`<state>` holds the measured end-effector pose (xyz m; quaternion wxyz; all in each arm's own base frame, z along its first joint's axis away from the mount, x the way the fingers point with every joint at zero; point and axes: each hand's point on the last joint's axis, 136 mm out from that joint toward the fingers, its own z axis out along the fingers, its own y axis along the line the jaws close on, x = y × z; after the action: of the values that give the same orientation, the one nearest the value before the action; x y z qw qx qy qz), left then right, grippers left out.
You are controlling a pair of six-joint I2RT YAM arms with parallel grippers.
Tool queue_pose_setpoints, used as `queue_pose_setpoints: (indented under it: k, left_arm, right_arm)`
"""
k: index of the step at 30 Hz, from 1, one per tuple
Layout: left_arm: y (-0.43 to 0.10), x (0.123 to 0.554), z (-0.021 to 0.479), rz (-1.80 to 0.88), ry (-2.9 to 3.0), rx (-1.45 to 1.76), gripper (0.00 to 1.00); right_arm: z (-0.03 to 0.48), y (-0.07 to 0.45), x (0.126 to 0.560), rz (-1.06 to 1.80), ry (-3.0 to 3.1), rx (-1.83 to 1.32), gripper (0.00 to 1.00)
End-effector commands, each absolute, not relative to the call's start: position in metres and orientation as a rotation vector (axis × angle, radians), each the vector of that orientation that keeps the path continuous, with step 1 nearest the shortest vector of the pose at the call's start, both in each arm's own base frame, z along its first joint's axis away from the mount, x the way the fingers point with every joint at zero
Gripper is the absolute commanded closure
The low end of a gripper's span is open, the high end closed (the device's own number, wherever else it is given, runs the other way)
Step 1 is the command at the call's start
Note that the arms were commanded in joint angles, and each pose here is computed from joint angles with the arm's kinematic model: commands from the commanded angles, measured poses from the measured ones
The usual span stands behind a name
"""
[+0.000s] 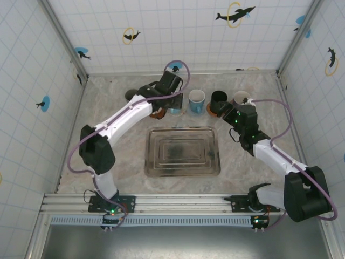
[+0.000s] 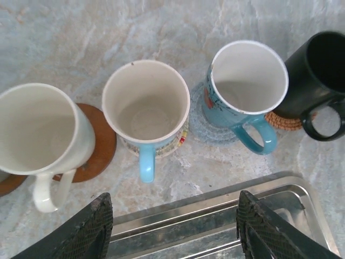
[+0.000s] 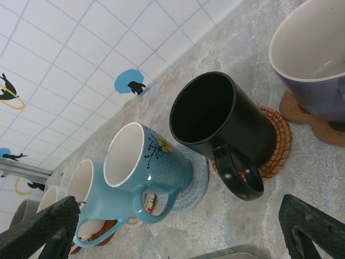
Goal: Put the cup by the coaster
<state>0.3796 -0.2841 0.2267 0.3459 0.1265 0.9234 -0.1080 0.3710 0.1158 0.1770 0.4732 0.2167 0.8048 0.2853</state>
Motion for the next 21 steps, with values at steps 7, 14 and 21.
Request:
queue_pose_setpoints:
  k: [7, 14, 21]
  left_arm:
    - [-0.237, 0.352, 0.299, -0.326, 2.075, 0.191, 0.28]
    - [-0.188, 0.332, 0.312, -0.206, 1.937, 0.133, 0.03]
    - [-0.14, 0.33, 0.301, -0.016, 1.865, 0.05, 0.03]
  right_arm:
    - [0.224, 0.102, 0.361, 0.626, 1.928, 0.493, 0.02]
    - [0.229, 0.08, 0.333, 0.499, 1.942, 0.481, 0.02]
    - [0.239, 0.028, 0.302, 0.232, 1.8, 0.507, 0.02]
